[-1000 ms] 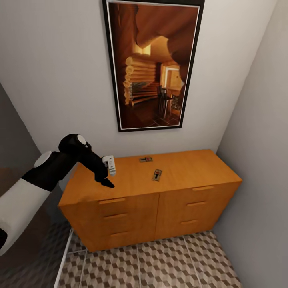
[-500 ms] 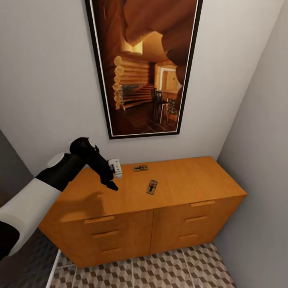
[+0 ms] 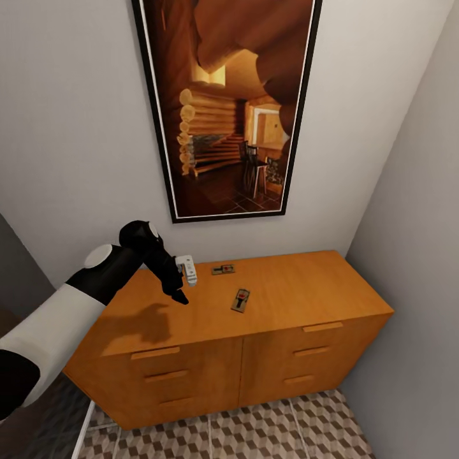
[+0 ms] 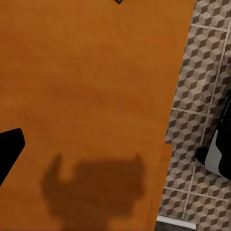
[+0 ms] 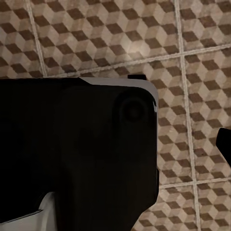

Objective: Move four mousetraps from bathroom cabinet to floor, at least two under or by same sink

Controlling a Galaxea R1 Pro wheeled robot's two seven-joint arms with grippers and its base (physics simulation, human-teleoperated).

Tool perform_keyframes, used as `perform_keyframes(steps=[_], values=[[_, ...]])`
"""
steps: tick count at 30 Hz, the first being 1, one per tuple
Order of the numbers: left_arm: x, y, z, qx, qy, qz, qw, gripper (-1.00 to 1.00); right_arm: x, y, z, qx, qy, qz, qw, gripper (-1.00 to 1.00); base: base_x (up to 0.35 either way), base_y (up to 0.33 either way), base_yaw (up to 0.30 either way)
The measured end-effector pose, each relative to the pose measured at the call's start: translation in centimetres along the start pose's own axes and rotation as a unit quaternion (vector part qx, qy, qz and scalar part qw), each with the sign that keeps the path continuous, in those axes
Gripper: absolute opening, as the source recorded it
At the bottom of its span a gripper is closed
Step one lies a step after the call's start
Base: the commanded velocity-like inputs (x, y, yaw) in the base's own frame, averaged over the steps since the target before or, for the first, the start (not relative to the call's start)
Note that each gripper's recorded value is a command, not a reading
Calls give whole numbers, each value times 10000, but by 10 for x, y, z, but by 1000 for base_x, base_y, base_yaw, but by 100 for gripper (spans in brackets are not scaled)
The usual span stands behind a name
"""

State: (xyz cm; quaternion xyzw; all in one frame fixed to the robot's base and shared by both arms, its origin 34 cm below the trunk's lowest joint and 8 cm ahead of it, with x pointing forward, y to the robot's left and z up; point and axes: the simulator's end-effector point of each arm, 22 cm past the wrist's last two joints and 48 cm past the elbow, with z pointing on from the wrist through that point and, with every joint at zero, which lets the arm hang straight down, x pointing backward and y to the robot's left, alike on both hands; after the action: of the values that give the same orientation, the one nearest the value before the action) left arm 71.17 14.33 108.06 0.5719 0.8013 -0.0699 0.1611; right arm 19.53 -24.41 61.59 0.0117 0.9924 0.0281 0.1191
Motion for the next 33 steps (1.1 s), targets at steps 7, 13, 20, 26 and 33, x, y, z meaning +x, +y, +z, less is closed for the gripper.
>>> perform_keyframes(steps=[7, 13, 20, 26, 33], values=[[0, 0, 0, 0, 4, -6, 10000, 100, 0, 2, 0, -12, -1, 3, 10000, 100, 67, 0, 0], [-7, -4, 2, 46, -28, 23, 10000, 100, 0, 2, 0, -17, -2, 5, 10000, 100, 212, 0, 0], [-11, -7, 4, 79, -45, 38, 10000, 100, 0, 5, 0, -31, -4, 4, 10000, 100, 242, 0, 0], [-16, -11, 6, 116, -69, 66, 9999, 100, 0, 6, 0, -40, -3, 5, 10000, 100, 246, 0, 0], [-21, -19, 17, 285, -34, 18, 9996, 100, 0, 5, 0, -35, -3, 3, 10000, 100, 188, 0, 0]])
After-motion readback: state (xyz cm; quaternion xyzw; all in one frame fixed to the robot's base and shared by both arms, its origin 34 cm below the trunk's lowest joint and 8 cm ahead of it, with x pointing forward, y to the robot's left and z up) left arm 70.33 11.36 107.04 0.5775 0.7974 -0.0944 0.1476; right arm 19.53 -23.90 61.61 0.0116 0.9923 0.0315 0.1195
